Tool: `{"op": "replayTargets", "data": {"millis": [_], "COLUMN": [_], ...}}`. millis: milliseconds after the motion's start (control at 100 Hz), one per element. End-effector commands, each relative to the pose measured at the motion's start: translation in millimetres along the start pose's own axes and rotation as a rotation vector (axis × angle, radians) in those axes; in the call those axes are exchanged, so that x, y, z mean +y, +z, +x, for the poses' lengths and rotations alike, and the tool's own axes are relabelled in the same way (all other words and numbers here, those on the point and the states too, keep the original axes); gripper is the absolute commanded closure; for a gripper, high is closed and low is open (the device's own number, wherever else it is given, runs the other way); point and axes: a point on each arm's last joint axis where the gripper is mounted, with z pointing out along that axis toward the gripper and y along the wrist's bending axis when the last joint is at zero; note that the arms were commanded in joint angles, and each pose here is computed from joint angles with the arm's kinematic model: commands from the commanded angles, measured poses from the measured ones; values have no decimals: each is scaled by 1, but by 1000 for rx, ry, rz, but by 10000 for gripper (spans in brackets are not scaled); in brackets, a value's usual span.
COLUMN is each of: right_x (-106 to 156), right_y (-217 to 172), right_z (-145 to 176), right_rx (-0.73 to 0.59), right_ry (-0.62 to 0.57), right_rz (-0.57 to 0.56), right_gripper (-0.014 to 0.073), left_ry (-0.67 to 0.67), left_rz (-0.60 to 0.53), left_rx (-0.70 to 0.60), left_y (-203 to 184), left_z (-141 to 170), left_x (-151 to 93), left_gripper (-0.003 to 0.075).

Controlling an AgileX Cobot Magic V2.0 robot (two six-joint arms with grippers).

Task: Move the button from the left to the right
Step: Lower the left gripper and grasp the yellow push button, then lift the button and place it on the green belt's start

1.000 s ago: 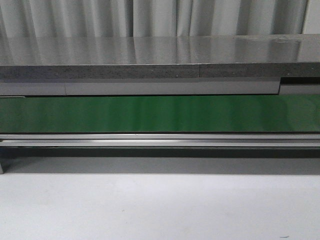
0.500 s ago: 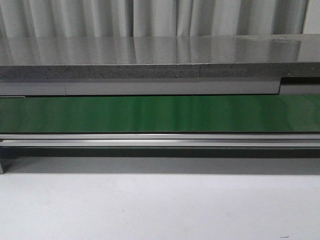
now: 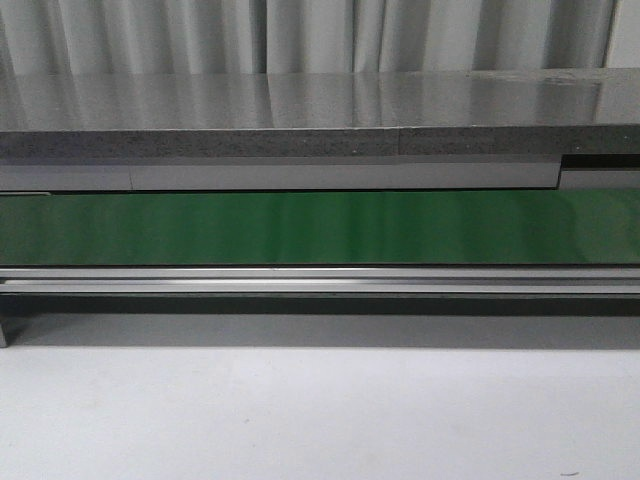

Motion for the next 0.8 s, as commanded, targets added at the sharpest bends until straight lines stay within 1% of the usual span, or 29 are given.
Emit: {"op": "replayTargets", "data": {"millis": [0,70,140,210,330,380,470,540,610,790], "right_x": [0,0,0,0,0,0,0,0,0,0], "right_y": [-1,-1,-1,-1,-1,-1,-1,-1,-1,-1], "right_z": [-8,-8,-8,-8,-8,-8,-8,-8,-8,-8], "right_rx": [-95,-95,-95,-95,-95,-95,-95,-95,-95,-95], "right_ry": [-4,-4,-4,-4,-4,-4,-4,-4,-4,-4], "right_rz": [0,0,0,0,0,0,0,0,0,0], "right_gripper": [663,663,663,663,663,663,663,663,663,663], "left_ry": [-11,-11,-11,-11,-12,-12,-12,-12,-13,-21], "left_rz": [-6,-6,-6,-6,-5,-5,-5,-4,-2,8], "left_rx": [-96,-94,-93,-93,-94,-94,-94,-91,-86,-78], "left_y": [-21,-19,-19,-19,-19,-19,-19,-19,-20,-36], "left_z": [-10,-10,-10,-10,-10,-10,-10,-10,-10,-17], "left_x": [2,2,2,2,2,2,2,2,2,2], "left_gripper": [87,125,185,272,461,529,627,678,709,715]}}
